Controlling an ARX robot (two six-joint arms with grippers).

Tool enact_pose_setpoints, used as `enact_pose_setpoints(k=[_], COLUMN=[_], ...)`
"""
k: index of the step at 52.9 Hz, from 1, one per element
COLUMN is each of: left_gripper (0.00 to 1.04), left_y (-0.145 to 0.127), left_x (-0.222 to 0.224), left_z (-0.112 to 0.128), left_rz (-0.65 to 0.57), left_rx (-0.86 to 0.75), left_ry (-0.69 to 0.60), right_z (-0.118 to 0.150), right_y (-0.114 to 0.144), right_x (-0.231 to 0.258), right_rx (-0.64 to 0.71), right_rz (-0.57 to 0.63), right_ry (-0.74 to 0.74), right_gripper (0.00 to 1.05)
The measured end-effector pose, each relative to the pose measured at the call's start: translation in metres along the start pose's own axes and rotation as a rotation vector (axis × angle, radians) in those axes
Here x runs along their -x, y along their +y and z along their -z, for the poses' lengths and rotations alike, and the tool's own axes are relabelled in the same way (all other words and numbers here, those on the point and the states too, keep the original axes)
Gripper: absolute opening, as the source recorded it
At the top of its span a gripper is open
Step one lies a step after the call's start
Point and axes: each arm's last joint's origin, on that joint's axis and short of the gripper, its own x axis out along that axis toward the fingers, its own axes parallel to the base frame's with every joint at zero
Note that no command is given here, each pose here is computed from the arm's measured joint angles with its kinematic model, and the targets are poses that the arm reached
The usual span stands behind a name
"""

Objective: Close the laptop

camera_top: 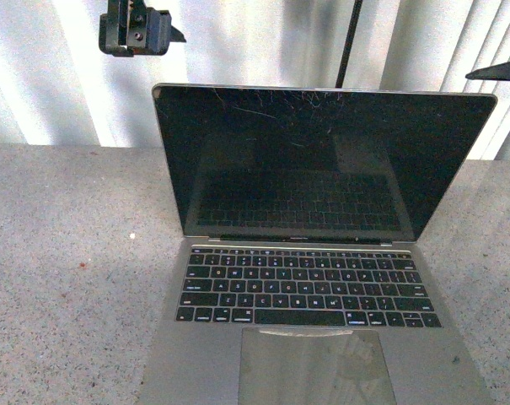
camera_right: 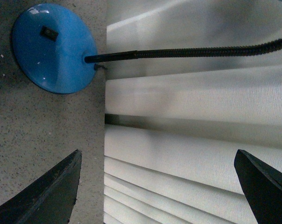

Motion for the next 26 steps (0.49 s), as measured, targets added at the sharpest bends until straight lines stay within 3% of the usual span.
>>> enact_pose_setpoints(k=[8,13,26], left_gripper=[0.98,0.96,0.49], left_y=[-0.003,-0.005,-0.010], left_x=[-0.007,-0.010,-0.014], left_z=[-0.006,-0.008,-0.008], left_rz=[0.036,0.041,0.114], left_rx=[-0.100,-0.129,-0.137], left_ry=[0.019,0.024,0.074], right_z=[-0.006,-0.011,-0.019], right_y=[-0.004,-0.007,-0.007], right_x=[-0.004,-0.008,-0.015], right_rx=[0.079,0.112,0.143], right_rz=[-0.033,-0.039,-0.108], right_ry=[-0.011,-0.015,-0.016], right_gripper=[0.97,0.83,0.37])
